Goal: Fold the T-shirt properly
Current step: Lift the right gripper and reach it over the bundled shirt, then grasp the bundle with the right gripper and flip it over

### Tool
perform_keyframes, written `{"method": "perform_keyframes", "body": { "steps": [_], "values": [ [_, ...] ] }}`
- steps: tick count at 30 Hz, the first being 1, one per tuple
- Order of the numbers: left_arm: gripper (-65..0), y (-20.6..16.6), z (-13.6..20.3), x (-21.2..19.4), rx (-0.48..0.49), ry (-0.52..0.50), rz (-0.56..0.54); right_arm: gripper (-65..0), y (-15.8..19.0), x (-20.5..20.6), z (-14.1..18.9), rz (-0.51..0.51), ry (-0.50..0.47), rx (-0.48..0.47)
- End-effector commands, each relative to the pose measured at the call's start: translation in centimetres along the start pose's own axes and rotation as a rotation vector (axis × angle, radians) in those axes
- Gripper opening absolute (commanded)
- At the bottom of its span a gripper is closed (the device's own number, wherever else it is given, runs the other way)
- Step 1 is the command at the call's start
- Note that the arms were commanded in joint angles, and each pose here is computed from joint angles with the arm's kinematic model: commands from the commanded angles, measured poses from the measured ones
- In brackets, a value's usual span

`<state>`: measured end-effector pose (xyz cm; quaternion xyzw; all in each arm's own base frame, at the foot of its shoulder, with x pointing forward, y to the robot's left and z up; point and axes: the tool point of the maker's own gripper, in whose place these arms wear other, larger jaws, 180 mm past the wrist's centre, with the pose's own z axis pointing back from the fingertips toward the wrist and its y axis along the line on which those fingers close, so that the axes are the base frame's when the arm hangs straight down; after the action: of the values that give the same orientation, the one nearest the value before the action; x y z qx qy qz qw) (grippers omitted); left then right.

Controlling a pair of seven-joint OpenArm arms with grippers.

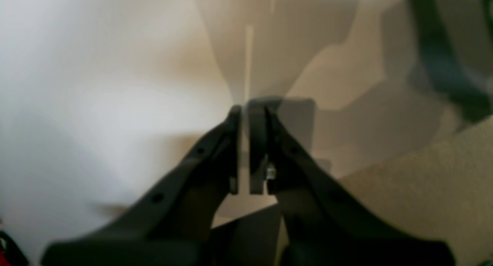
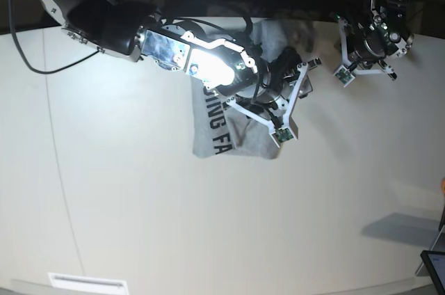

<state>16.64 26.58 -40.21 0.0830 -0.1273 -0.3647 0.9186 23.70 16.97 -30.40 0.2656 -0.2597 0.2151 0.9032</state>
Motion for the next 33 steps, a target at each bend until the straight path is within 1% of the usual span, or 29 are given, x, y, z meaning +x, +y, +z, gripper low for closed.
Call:
{"method": "perform_keyframes", "body": {
  "steps": [1,4,5,7,8,11,13,16,18,21,24,27,33],
  "values": [
    [-60.5,0.3,0.5,-1.2,0.004,0.028,-0.034,-32.4,-0.1,2.1,1.5,0.012,-0.067,0.015],
    [-60.5,-0.6,0.7,-2.5,-0.024,0.026,-0.068,-32.4,-0.7,2.8,4.6,-0.016,-0.079,0.049],
    [-60.5,-0.8,0.7,-3.1,-0.033,0.030,-0.078,-32.4,-1.0,2.1,5.1,-0.039,-0.046,0.053],
    [-60.5,-1.1,1.1,-4.2,-0.040,0.029,-0.071,-32.4,-1.8,0.9,5.2,-0.109,0.010,0.058],
    [-60.6,-1.0,1.3,-4.8,-0.036,0.030,-0.058,-32.4,-2.1,0.3,5.0,-0.138,0.023,0.053],
    [-60.6,0.1,2.1,-6.2,-0.002,0.034,-0.025,-32.4,-2.3,-1.4,4.7,-0.179,0.042,0.052],
    [-60.6,1.0,2.6,-7.1,0.024,0.047,-0.003,-32.1,-3.1,-1.9,4.5,-0.193,0.022,0.033],
    [-60.6,2.0,2.9,-7.6,0.052,0.055,0.015,-31.9,-3.5,-1.6,4.4,-0.209,-0.043,0.023],
    [-60.6,2.2,3.0,-7.6,0.057,0.054,0.016,-31.9,-3.5,-1.7,4.3,-0.215,-0.055,0.022],
    [-60.6,2.2,2.9,-7.4,0.056,0.051,0.014,-31.9,-3.9,-1.6,4.3,-0.219,-0.056,0.011],
    [-60.6,2.2,2.9,-7.3,0.057,0.049,0.015,-31.9,-5.7,-2.1,4.5,-0.222,-0.054,-0.032],
    [-60.6,2.3,2.9,-7.4,0.058,0.049,0.016,-31.9,-6.7,-3.1,4.5,-0.221,-0.034,-0.059],
    [-60.6,2.6,2.9,-7.0,0.066,0.040,0.019,-31.9,-7.6,-4.7,4.5,-0.233,-0.003,-0.082]
  ]
}}
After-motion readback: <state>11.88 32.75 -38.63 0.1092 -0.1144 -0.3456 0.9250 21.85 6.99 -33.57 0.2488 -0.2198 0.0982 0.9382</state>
